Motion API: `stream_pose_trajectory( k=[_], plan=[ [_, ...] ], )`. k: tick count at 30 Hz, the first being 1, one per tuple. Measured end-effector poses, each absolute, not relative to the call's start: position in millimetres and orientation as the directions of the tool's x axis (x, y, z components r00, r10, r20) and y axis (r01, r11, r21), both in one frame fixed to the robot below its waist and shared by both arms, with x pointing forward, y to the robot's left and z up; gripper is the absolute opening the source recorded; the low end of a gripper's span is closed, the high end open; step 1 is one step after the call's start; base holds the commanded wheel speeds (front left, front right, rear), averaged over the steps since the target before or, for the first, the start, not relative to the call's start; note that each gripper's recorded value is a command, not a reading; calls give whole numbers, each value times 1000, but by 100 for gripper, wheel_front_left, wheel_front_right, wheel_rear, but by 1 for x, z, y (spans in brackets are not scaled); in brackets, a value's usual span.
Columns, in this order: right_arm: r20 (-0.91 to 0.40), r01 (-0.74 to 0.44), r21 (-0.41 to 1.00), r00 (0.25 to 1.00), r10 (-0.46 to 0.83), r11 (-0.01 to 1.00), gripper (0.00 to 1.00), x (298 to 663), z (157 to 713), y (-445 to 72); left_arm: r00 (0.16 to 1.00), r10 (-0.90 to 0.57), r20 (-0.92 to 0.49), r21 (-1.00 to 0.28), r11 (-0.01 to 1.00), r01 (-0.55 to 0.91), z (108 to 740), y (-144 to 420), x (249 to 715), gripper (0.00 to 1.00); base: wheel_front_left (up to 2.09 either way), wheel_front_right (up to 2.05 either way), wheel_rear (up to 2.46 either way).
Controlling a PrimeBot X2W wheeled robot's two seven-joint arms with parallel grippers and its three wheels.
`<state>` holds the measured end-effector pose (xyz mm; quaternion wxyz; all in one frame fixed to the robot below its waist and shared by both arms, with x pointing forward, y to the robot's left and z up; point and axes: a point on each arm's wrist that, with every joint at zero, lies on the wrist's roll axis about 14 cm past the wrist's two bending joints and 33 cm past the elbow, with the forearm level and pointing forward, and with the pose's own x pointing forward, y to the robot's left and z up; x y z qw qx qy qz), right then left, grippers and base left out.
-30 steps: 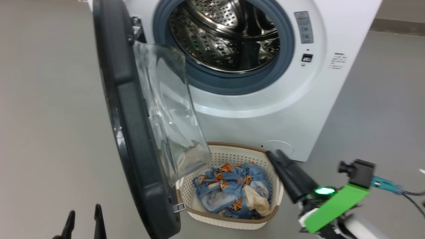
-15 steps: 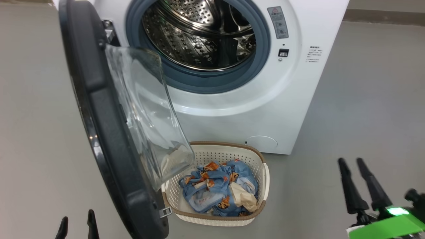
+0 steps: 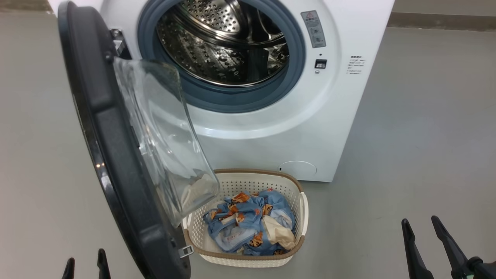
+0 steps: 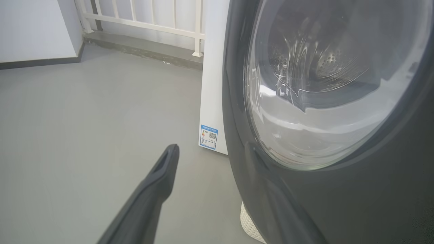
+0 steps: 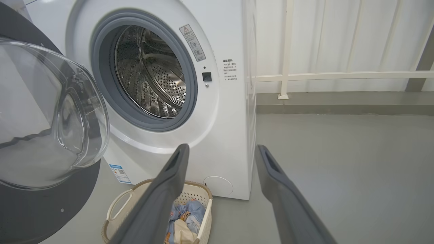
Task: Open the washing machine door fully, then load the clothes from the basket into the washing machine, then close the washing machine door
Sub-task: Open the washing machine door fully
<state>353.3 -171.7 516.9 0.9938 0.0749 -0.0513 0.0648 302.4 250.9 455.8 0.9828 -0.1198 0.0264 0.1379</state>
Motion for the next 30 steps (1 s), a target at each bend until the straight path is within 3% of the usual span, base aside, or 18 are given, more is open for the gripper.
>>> stream_pose_trajectory(
  k=[10, 30],
  plan=[
    [121, -79, 129, 991, 63, 988, 100, 341, 520, -183, 966, 244, -87, -237, 936, -258, 455, 246, 299, 100, 0, 0, 0],
    [3, -23, 92, 1000, 23, 995, 100, 328, 483, -197, 971, 227, -75, -243, 940, -239, 458, 241, 295, 100, 0, 0, 0]
  ],
)
